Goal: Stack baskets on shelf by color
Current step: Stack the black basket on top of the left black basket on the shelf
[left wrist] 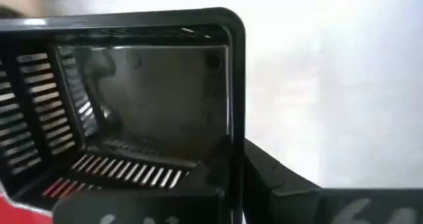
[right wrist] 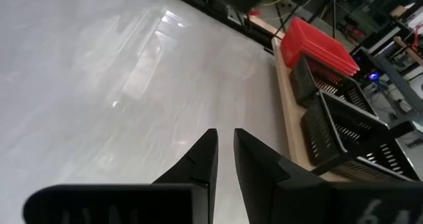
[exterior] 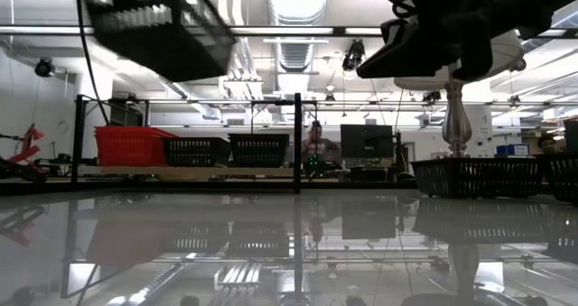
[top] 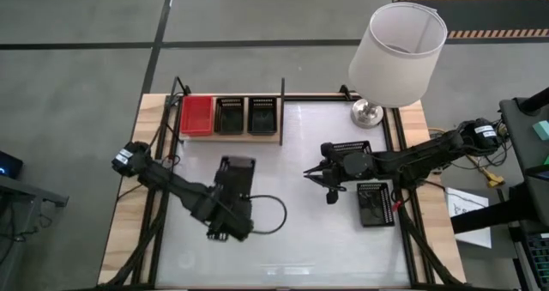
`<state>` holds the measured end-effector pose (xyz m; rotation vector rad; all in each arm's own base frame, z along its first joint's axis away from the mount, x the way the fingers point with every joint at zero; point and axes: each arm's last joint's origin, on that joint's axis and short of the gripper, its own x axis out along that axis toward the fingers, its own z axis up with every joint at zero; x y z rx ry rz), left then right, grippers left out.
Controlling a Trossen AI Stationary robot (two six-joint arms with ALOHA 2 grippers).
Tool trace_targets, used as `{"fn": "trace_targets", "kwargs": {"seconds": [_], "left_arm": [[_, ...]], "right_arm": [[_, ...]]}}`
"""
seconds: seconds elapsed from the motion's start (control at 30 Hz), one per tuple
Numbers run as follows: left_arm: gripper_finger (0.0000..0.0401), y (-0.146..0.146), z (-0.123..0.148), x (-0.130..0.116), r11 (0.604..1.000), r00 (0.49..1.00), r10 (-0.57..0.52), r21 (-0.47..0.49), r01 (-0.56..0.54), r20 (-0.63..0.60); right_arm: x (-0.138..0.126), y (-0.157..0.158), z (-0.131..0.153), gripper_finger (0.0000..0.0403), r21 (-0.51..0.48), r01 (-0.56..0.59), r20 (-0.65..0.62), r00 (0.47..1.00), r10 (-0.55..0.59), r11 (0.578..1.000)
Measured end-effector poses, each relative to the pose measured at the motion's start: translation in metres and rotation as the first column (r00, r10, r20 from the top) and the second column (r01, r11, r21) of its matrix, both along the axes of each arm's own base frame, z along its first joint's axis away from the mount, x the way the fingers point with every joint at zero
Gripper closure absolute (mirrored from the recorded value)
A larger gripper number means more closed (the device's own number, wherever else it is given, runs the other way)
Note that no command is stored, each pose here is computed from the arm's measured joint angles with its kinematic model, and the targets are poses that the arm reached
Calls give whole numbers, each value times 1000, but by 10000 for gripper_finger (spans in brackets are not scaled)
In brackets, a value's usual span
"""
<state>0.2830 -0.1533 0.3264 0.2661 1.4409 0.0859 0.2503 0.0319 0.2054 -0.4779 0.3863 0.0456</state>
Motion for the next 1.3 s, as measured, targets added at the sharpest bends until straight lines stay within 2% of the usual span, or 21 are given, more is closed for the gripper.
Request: {"fn": "trace_targets", "kwargs": {"seconds": [0.13, 0.23, 0.47, 0.7, 1.03, 1.3], "left_arm": [[401, 25, 1, 7, 972, 985, -171, 157, 173, -27], [401, 52, 6, 10, 960, 979, -196, 194, 203, -54], [401, 124, 27, 3, 974, 995, -101, 203, 100, -3], [401, 179, 27, -11, 976, 998, -43, 216, 32, 48], [401, 237, -21, -20, 989, 998, 53, 139, -56, 28], [401, 260, -49, -29, 984, 993, 122, 131, -119, -9]], "right_arm": [[-1, 0, -1, 360, 7, 4, -12, 1000, -3, 1000], [-1, 0, -3, 360, 11, 7, -29, 1000, -6, 1000], [-2, 0, -4, 360, 10, 7, -46, 999, -7, 1000], [-2, 0, -4, 360, 10, 8, -45, 999, -7, 1000], [-2, 0, -4, 360, 10, 8, -45, 999, -7, 1000], [-2, 0, -4, 360, 11, 8, -44, 999, -7, 1000]]}}
